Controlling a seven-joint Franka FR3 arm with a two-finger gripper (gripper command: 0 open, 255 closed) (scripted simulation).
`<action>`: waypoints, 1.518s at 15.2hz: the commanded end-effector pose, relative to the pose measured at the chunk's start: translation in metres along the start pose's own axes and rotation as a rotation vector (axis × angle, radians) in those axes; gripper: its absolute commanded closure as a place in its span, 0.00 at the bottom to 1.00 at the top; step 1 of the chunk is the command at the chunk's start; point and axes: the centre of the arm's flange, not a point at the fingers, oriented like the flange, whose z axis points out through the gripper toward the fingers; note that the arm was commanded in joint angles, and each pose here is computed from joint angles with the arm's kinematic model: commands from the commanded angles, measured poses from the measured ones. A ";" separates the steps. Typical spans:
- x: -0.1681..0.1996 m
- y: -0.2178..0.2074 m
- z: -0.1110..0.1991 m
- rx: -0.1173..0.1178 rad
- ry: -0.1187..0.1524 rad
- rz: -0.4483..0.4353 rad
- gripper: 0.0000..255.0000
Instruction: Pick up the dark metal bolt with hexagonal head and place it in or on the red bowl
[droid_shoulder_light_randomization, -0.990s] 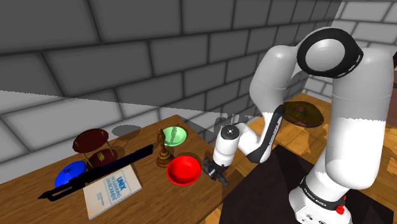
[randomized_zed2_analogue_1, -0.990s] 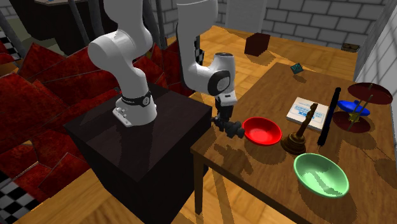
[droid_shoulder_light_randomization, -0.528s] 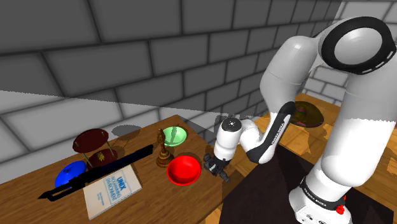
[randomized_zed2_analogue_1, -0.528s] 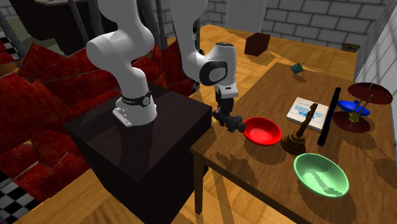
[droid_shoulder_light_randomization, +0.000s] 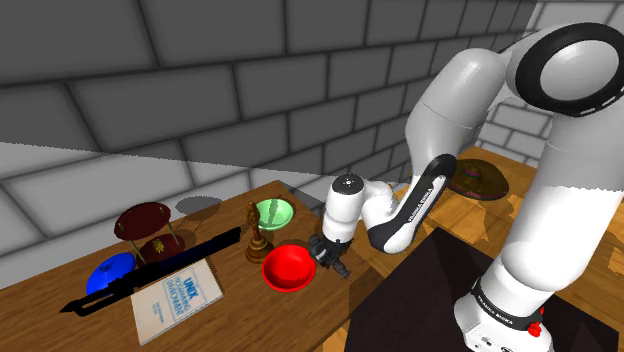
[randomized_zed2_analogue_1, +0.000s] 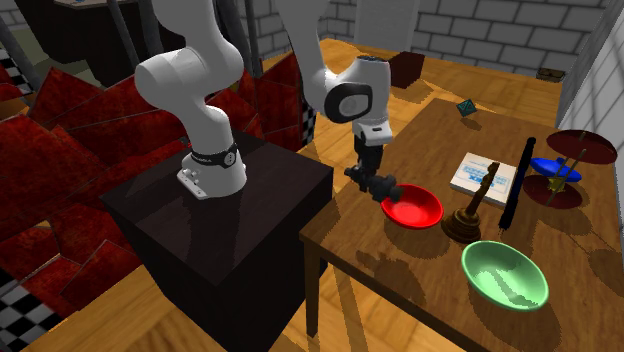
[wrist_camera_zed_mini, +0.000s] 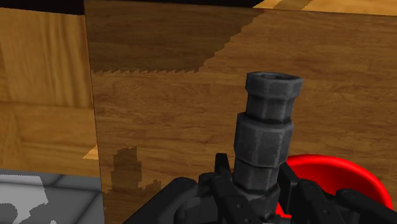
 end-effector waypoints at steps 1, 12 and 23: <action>0.020 -0.018 0.003 0.000 0.000 0.001 1.00; 0.103 -0.087 0.028 0.000 0.000 0.001 1.00; 0.097 -0.089 0.076 0.000 0.000 0.001 1.00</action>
